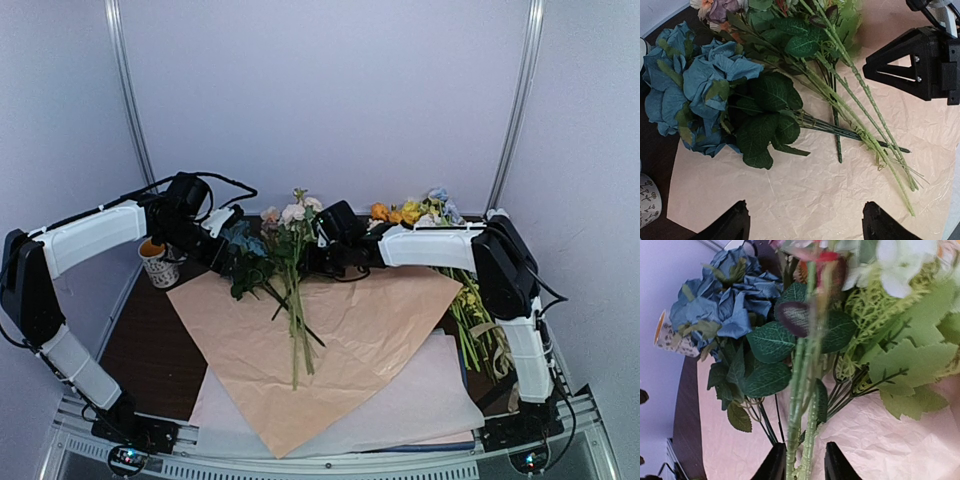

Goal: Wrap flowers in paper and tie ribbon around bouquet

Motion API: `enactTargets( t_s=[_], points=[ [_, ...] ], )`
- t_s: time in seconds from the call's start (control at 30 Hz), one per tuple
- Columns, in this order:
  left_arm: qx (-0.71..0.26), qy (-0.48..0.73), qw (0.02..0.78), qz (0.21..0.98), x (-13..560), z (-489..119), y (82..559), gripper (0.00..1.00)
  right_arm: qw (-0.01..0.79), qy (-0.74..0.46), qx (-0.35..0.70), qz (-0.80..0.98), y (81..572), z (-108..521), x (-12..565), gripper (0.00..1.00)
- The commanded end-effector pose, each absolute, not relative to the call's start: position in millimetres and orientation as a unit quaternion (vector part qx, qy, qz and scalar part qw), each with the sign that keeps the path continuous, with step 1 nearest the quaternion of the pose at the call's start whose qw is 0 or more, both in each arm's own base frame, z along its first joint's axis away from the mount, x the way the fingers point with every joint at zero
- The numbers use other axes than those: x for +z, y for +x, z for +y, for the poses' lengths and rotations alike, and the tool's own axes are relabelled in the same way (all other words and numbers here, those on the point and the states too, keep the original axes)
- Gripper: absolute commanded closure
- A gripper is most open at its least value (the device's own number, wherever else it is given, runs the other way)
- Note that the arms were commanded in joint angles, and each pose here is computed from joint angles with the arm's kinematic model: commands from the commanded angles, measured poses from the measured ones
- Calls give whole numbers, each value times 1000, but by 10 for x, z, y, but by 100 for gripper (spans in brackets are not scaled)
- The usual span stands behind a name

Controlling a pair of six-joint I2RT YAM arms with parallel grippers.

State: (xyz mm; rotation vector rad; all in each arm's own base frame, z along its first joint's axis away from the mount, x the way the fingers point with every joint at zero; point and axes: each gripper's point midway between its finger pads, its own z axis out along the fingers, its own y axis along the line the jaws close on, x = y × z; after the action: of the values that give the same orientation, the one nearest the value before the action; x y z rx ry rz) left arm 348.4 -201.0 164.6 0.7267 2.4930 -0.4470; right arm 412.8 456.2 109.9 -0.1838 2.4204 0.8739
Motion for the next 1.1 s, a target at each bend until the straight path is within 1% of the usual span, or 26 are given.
enactTargets(
  t_s=[0.0,0.23,0.27,0.4,0.5,0.67,0.77,0.93,1.03,1.07],
  points=[
    [-164,270,262,912,1709,-1987,3510,19,298,-55,301,904,4214,4470,1249,67],
    [-166,270,257,913,1672,-1995,3508,19,317,-67,297,898,4104,4297,1587,63],
    [-166,270,256,913,1664,-1996,3510,19,328,-70,301,893,4071,4246,1738,63],
    [-164,270,251,915,1619,-1992,3516,19,354,-67,283,889,3952,3926,1987,61],
    [-162,271,244,917,1587,-1991,3510,20,363,-54,263,892,3889,3575,2075,61],
    [-157,271,242,918,1558,-1980,3517,19,373,-15,164,913,3802,2713,2026,60],
    [-156,272,239,919,1533,-1979,3521,19,374,3,123,919,3708,2267,2016,59],
    [-147,272,240,920,1523,-1949,3533,19,363,48,94,926,3567,1656,1910,52],
    [-142,272,240,921,1511,-1932,3531,19,355,61,95,928,3478,1473,1821,44],
    [-140,273,239,921,1507,-1925,3526,19,352,63,93,929,3454,1430,1798,40]
  ],
)
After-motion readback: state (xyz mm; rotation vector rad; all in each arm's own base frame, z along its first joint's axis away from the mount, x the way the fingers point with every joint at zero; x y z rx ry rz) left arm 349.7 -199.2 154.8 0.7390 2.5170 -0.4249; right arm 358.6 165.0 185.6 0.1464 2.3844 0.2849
